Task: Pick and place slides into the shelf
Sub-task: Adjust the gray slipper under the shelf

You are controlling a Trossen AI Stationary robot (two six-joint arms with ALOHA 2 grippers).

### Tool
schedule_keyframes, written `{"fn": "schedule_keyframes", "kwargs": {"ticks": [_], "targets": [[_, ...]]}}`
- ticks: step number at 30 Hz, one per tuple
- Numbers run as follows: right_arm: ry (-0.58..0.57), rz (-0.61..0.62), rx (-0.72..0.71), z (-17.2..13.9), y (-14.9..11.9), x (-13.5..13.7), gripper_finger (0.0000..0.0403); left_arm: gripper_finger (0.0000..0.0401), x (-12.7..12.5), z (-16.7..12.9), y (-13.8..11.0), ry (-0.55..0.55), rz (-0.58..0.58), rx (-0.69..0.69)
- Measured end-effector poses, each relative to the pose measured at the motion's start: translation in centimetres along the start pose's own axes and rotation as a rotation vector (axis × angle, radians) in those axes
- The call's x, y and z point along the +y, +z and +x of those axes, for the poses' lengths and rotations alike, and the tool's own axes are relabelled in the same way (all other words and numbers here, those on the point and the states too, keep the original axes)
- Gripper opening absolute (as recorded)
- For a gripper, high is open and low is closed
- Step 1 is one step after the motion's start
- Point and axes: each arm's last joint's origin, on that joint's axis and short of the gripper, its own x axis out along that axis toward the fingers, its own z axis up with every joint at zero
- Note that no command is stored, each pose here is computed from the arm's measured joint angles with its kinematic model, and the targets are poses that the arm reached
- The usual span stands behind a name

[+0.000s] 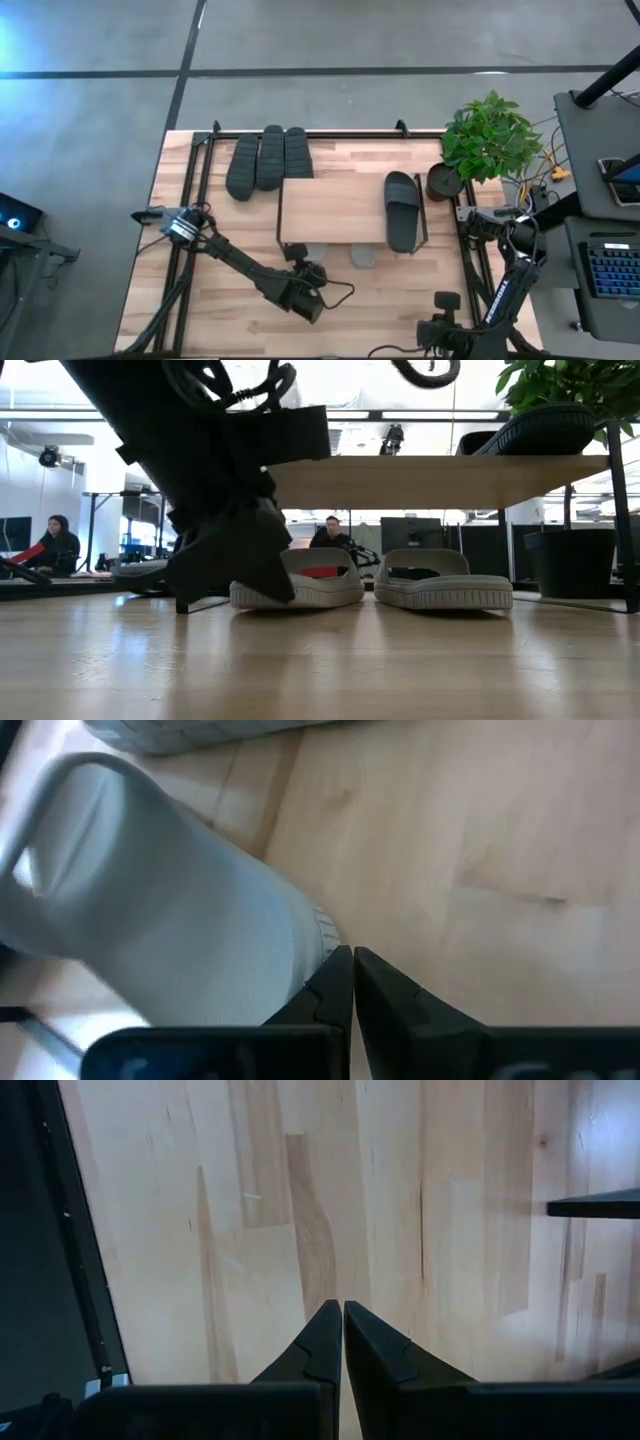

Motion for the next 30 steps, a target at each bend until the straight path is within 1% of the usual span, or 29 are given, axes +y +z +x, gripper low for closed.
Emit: {"fn": "schedule_keyframes", "kwargs": {"ticks": [4,12,15,20,22,24,27,30], "targets": [[-0.001,0.015,0.000,0.0,0.0,0.0,0.0008,0.0000,0.2,0.0,0.1,0.037,0.013,-0.013],[-0.001,0.017,-0.001,0.0,0.0,0.0,0.0008,0.0000,1.0,0.9,0.3,0.054,-0.001,0.005],[-0.001,0.016,-0.001,0.0,0.0,0.0,0.0008,0.0000,0.6,1.1,1.1,0.019,-0.008,-0.053],[-0.002,0.016,-0.001,0.0,0.0,0.0,0.0008,0.0000,-0.1,0.5,2.9,-0.028,0.070,-0.160],[-0.002,0.016,0.000,0.0,0.0,0.0,0.0008,0.0000,0.2,-0.1,3.4,0.019,0.100,-0.174],[-0.002,0.018,-0.001,0.0,0.0,0.0,0.0008,0.0000,0.6,-0.6,3.5,0.081,0.136,-0.158],[-0.004,0.044,0.000,0.1,0.0,0.0,0.0008,0.0000,1.5,-0.5,3.0,0.137,0.170,-0.080],[-0.010,0.071,0.002,0.2,-0.1,-0.1,0.0008,0.0000,2.0,-0.2,2.4,0.166,0.178,-0.033]]}}
